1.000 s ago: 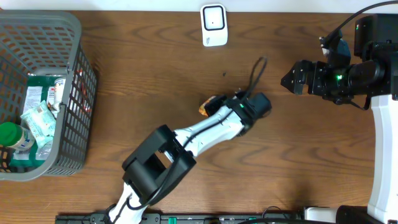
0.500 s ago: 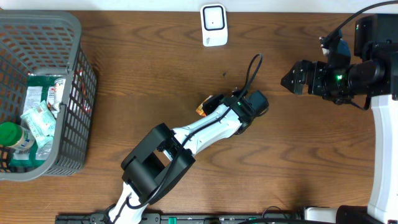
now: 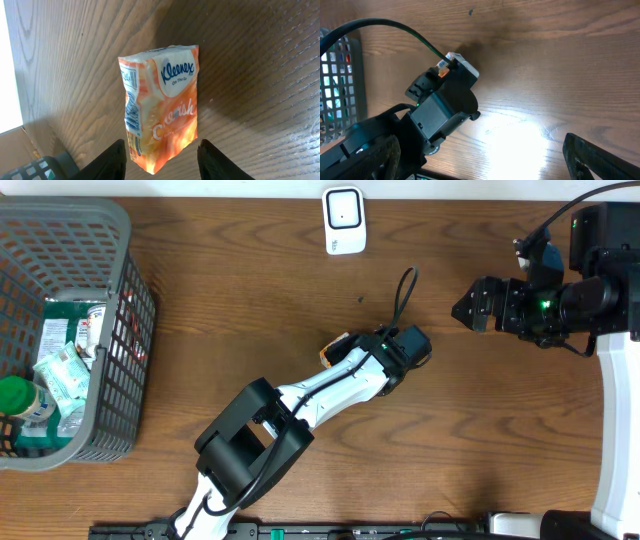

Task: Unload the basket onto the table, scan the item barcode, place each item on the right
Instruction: 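Lift the Kleenex pack out and carry it toward the table center, then lower the Kleenex pack near the scanner and open the left gripper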

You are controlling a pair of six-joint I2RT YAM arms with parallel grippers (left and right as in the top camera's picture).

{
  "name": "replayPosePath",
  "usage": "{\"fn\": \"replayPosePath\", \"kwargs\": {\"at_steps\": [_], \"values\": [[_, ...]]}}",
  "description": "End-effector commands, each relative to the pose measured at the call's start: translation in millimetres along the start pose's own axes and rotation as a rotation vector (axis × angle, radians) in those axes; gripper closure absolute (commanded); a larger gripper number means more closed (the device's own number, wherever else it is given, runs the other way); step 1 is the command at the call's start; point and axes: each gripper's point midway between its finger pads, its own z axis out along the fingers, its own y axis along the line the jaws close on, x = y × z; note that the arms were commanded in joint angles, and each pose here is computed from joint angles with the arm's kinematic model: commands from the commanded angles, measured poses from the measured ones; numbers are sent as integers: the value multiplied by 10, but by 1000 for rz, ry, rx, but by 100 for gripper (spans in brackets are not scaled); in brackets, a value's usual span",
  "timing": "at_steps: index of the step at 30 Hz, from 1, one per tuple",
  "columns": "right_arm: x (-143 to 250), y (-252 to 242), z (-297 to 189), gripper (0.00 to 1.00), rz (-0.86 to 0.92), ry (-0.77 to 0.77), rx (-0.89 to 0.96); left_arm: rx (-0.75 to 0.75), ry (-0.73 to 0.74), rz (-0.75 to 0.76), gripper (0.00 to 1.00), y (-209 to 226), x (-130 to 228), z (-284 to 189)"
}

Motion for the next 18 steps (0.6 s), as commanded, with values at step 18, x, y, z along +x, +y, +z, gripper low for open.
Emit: {"fn": "replayPosePath", "kwargs": {"at_steps": [18], "values": [[-13,71,-28,1,-6,-9,-15,104,-287,-733,40,1536,136,-1052]]}}
